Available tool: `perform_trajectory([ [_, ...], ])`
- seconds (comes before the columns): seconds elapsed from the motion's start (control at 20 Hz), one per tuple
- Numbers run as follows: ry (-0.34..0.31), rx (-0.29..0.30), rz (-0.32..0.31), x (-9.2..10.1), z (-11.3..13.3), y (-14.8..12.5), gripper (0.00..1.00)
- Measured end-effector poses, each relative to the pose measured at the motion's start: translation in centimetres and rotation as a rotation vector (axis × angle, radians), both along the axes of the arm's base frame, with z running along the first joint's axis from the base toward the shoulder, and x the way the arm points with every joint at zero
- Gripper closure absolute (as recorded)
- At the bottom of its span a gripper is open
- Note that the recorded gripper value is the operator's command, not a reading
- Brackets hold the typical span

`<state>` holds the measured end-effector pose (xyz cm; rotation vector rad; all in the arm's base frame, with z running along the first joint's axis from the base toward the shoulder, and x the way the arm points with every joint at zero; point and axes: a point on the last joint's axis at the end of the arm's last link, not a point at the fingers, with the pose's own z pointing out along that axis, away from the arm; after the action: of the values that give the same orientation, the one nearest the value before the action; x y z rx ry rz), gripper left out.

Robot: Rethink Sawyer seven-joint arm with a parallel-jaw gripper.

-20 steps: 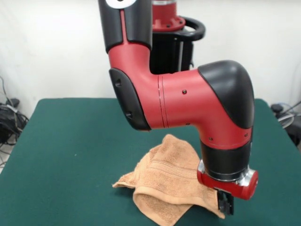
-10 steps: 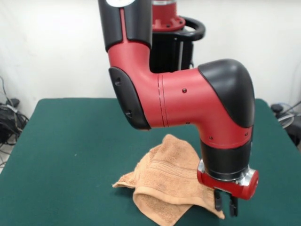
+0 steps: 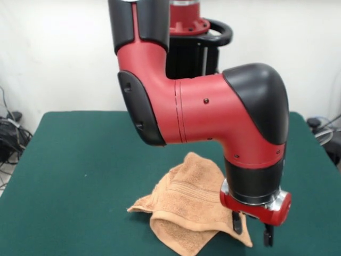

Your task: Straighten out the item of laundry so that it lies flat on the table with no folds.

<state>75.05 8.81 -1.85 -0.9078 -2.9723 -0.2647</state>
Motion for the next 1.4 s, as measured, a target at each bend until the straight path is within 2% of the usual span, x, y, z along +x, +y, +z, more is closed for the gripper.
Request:
perform_trajectory([
  [0.4, 0.040, -0.001, -0.010, 0.9, 1.1, -1.4, 0.00],
  [1.25, 0.023, -0.008, -0.020, 1.8, 2.6, -2.5, 0.00],
  [1.4, 0.049, -0.006, -0.002, 1.6, 3.1, -2.6, 0.00],
])
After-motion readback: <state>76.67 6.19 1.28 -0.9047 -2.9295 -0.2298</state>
